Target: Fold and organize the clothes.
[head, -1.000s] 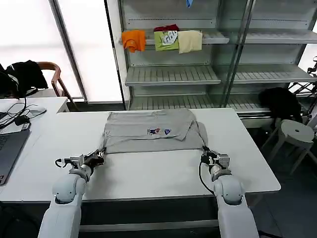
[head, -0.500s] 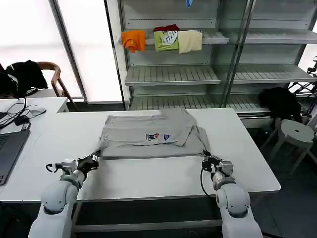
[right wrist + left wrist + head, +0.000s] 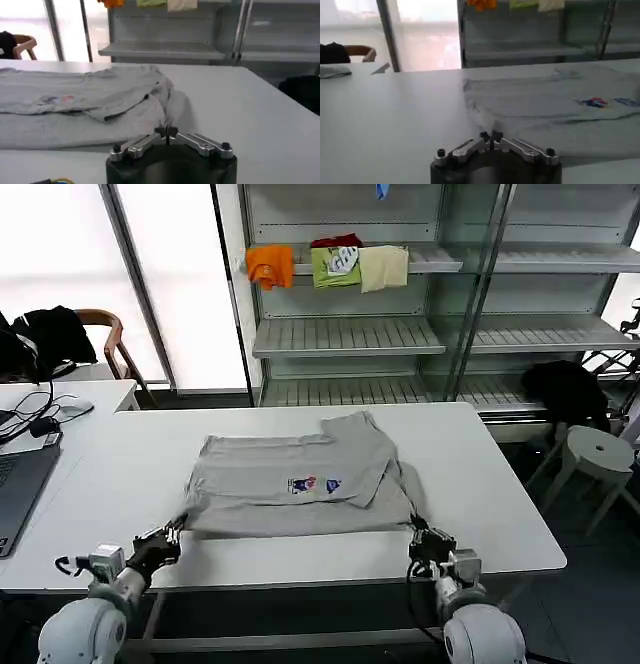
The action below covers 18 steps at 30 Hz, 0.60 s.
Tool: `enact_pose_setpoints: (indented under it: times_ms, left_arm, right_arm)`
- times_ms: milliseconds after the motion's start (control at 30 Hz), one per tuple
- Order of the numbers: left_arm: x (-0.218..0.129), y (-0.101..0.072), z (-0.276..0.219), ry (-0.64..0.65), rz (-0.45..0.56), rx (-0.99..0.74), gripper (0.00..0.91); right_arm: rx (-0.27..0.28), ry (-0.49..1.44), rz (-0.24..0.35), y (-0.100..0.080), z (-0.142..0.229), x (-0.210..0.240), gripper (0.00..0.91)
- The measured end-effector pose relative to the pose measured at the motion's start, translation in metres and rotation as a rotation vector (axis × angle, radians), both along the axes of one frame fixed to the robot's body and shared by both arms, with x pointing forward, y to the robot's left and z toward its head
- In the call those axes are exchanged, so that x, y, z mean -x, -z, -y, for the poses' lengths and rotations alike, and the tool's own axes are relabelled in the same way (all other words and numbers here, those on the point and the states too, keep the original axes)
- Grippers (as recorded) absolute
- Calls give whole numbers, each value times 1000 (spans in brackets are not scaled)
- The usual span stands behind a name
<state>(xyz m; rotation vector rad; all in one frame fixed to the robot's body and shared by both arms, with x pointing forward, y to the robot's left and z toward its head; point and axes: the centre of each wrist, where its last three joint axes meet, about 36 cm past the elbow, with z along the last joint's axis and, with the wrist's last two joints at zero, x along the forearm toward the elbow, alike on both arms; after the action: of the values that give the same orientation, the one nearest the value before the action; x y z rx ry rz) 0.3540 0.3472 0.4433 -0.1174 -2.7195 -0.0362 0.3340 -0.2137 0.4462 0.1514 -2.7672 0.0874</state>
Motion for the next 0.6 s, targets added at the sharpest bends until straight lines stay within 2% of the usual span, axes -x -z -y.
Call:
enact_pose_setpoints:
  times_ms: [300,367,400,600]
  left_arm:
    - [38,-2,5,-29,-29,10,0]
    - [44,-1,8,-34,-36,13,50]
    - [46,-2,9,-37,-38,12,907]
    - [55,-6,15,-64,-31,12,907]
  right_arm:
    - [12,-20,-39,-1,-4,31,0]
    - [11,-18,-50,0,-5,35,0]
    - [10,-15,-53,0,-5,37,907]
    - [3,15,-33,-9,-4,43,907]
